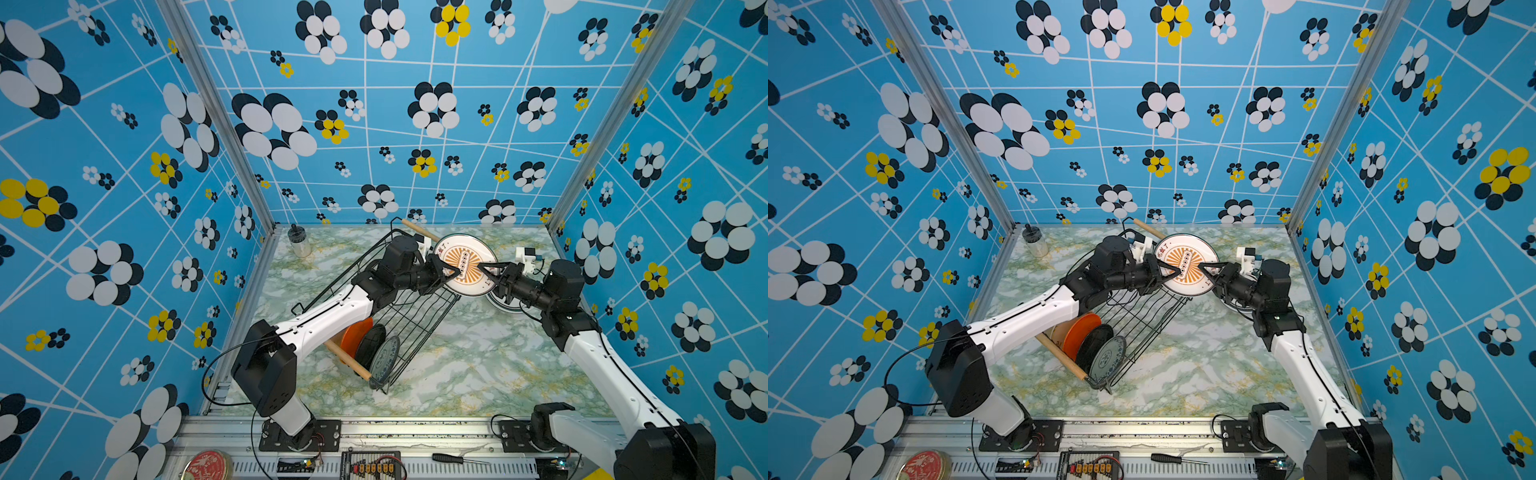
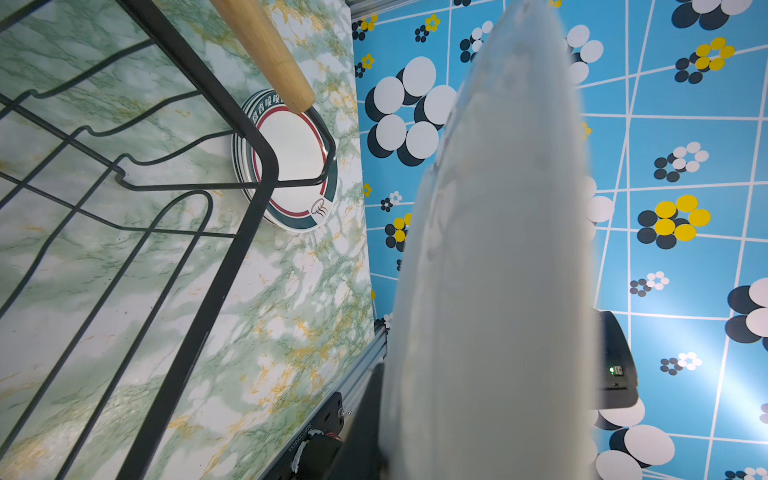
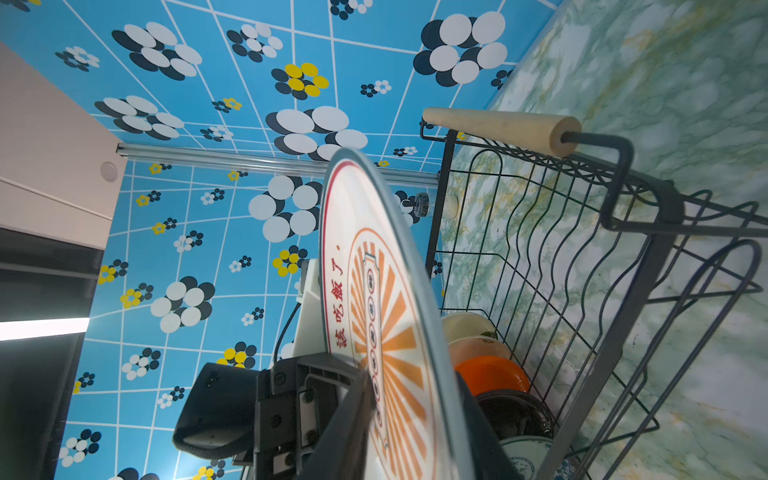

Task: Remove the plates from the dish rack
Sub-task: 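Grasp the sunburst plate's rim with the right gripper while the left holds it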

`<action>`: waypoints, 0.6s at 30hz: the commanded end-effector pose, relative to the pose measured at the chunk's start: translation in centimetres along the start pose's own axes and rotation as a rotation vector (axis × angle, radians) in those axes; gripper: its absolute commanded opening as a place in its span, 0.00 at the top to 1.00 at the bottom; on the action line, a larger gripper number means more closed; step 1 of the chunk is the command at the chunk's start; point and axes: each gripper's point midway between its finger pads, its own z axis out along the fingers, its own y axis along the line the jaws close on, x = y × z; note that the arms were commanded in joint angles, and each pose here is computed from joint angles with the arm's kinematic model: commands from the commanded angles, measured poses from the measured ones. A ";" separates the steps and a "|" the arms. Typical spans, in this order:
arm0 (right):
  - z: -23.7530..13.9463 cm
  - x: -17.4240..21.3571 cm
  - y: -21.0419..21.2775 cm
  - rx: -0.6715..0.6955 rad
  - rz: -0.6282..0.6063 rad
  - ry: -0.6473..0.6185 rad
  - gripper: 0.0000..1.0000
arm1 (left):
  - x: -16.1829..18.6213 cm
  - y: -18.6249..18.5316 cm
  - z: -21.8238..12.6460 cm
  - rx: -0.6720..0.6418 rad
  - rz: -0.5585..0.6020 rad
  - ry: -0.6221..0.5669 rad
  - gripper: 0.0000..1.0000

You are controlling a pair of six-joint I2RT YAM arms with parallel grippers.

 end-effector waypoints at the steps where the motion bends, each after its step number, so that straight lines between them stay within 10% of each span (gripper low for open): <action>1: 0.0 0.3 1.8 -0.067 -0.048 0.014 0.74 | 0.6 -1.6 0.6 0.059 0.030 0.034 0.92; 7: 0.2 0.3 1.5 -0.064 -0.046 0.021 0.99 | 0.8 -2.2 1.1 0.067 0.050 0.056 0.85; 18: 0.5 -0.2 3.0 -0.067 -0.089 0.034 1.00 | 0.5 -3.1 -0.2 0.043 0.139 0.037 0.42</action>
